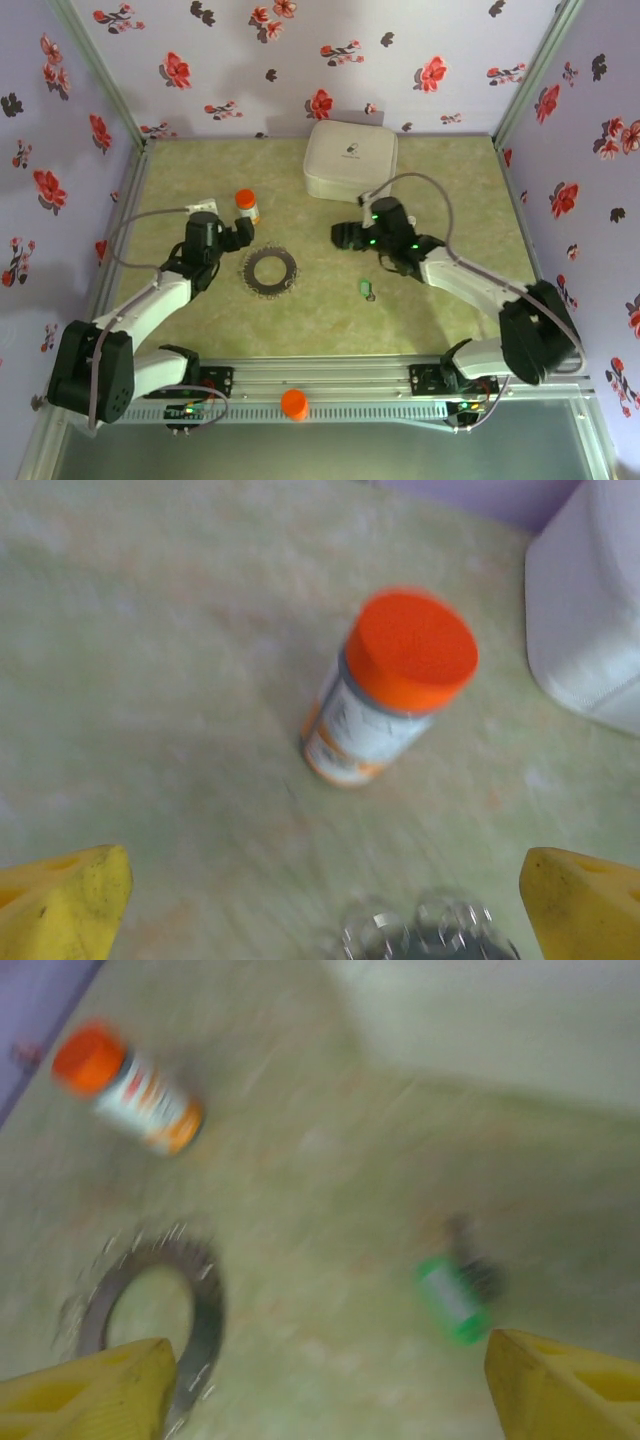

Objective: Put the keys on the keyring

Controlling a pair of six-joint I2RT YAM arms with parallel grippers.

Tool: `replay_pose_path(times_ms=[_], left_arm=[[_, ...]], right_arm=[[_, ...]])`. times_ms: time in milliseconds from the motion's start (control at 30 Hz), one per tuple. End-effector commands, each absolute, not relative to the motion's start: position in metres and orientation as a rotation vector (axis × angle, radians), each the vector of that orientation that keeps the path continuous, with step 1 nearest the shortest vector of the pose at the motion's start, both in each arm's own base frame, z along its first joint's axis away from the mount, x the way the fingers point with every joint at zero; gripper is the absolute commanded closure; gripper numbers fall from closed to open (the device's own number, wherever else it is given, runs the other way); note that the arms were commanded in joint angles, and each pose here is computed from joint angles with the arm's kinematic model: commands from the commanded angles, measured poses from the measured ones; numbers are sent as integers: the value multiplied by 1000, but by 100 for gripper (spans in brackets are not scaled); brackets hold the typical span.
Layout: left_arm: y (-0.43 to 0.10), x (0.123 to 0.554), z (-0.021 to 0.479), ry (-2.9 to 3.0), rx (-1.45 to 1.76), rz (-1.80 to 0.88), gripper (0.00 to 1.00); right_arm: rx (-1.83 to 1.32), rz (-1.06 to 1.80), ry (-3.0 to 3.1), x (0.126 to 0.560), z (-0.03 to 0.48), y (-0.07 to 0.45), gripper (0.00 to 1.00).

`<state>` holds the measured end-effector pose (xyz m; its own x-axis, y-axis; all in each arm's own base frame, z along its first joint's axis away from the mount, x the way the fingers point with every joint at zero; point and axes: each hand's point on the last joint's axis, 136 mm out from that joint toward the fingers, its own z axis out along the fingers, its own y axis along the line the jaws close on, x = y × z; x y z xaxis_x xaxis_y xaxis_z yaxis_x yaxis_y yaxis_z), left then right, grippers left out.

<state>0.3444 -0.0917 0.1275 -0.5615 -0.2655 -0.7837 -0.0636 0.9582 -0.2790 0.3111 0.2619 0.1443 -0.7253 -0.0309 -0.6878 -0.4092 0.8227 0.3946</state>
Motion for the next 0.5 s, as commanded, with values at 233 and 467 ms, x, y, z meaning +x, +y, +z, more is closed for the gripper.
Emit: replay_pose_path(times_ms=[233,467], left_arm=[[-110,278,67,2427,-417,-357,1],[-107,262,63,2402,-445,-399,1]], right_arm=[[-488,886,2591,271,80,339,38],[-490,1033,2682,269,49,370,52]])
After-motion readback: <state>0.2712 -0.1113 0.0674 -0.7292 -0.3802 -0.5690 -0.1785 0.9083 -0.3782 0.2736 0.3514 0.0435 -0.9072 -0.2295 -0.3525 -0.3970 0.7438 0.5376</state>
